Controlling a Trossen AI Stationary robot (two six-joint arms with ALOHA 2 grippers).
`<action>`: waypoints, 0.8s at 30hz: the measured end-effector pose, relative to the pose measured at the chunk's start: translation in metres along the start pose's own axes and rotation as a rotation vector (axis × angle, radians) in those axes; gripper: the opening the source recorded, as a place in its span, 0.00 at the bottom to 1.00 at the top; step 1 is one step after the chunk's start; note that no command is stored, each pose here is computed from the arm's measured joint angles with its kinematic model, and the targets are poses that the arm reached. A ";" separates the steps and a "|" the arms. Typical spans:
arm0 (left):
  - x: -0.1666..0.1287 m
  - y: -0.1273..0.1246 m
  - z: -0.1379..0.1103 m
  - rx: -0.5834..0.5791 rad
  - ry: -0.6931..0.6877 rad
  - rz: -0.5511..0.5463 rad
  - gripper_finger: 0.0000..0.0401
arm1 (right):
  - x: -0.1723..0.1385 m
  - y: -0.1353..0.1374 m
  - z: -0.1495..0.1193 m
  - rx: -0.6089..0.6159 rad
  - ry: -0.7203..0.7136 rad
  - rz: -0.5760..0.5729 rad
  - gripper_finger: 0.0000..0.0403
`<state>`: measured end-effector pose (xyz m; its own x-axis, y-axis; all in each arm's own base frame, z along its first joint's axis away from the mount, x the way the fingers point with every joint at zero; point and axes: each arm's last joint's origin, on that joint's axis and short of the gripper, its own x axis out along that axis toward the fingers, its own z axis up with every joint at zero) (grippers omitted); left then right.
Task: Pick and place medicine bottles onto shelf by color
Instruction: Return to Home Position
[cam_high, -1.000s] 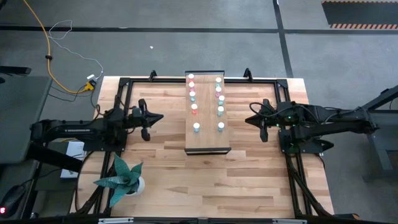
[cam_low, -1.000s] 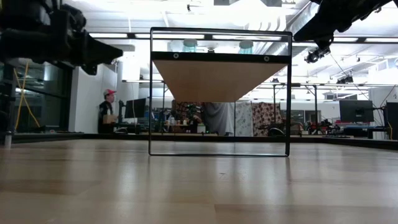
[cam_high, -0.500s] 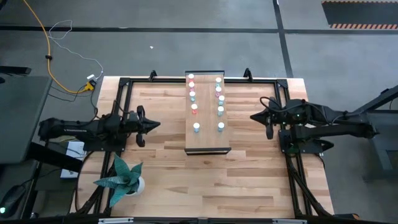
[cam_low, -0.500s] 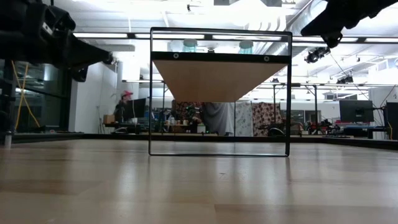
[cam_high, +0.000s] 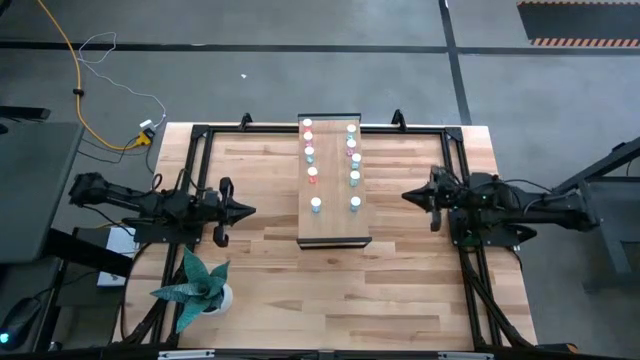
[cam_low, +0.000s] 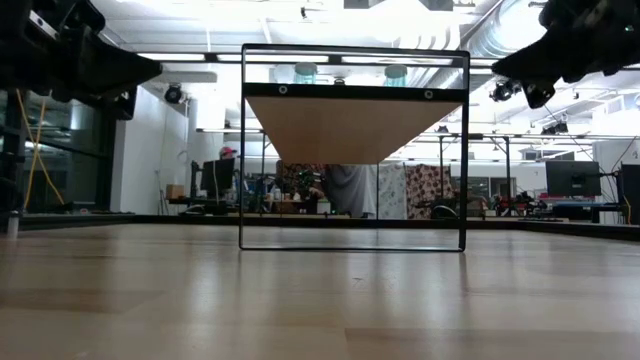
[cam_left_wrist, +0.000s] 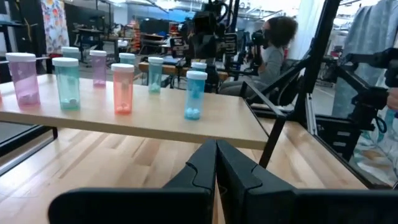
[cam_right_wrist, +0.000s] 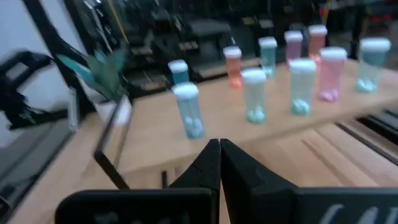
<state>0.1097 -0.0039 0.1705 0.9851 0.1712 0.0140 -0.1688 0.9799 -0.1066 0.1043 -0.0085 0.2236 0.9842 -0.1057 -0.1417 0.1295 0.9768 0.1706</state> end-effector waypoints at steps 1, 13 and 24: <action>0.000 0.000 0.000 0.001 0.000 0.000 0.00 | -0.001 0.000 -0.003 -0.002 -0.028 0.019 0.00; 0.000 0.000 0.000 0.001 0.001 -0.008 0.01 | -0.004 -0.007 -0.048 0.024 -0.133 0.081 0.00; 0.000 0.000 -0.001 0.003 0.009 -0.008 0.01 | -0.002 -0.007 -0.053 -0.083 -0.083 0.109 0.00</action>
<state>0.1097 -0.0042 0.1697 0.9867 0.1625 0.0058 -0.1611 0.9815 -0.1031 0.0951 -0.0050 0.1710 0.9989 -0.0095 -0.0453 0.0139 0.9950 0.0985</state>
